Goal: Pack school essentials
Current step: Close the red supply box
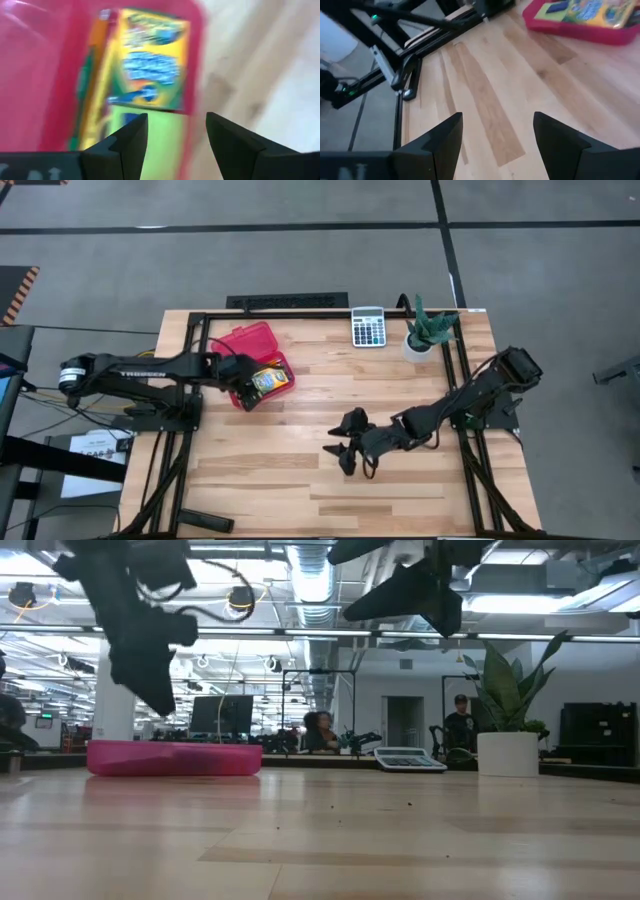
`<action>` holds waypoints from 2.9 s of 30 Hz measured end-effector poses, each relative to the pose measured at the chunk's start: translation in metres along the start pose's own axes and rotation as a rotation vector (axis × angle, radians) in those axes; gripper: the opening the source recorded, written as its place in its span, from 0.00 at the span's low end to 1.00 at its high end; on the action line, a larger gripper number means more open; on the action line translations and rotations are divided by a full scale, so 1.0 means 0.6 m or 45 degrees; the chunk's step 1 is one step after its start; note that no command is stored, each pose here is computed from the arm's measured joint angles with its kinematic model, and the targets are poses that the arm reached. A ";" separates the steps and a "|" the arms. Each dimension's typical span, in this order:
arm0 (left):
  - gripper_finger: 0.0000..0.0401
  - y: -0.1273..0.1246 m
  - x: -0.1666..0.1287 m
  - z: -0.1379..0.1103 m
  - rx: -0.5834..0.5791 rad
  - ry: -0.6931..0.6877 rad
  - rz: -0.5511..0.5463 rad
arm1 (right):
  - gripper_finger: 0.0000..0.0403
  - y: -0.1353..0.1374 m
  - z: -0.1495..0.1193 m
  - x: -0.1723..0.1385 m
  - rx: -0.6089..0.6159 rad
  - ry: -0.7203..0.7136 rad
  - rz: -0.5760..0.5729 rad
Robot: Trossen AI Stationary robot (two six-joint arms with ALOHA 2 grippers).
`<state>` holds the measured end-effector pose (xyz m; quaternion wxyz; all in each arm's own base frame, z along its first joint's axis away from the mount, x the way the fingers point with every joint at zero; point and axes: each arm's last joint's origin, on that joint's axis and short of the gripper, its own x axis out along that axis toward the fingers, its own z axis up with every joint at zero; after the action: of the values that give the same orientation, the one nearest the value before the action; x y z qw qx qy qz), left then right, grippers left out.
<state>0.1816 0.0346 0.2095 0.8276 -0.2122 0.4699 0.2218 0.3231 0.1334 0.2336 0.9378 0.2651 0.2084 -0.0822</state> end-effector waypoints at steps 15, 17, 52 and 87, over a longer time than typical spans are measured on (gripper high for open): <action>0.48 -0.047 -0.251 0.103 -0.004 -0.471 -0.787 | 0.62 -0.041 0.176 -0.220 -0.455 -0.376 0.062; 0.48 -0.043 -0.278 0.105 -0.005 -0.560 -0.785 | 0.62 -0.054 0.185 -0.247 -0.466 -0.384 0.039; 0.48 -0.042 -0.174 0.184 -0.422 -0.853 0.288 | 0.62 -0.140 0.225 -0.106 -0.177 -0.396 -0.386; 0.47 0.005 -0.194 0.136 -0.770 -0.609 0.273 | 0.57 -0.363 0.281 0.278 -0.219 0.382 -0.227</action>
<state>0.1821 0.0629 0.3487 0.7859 -0.3385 0.1971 0.4784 0.4738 -0.1479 0.1904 0.9044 0.1738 0.3749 -0.1064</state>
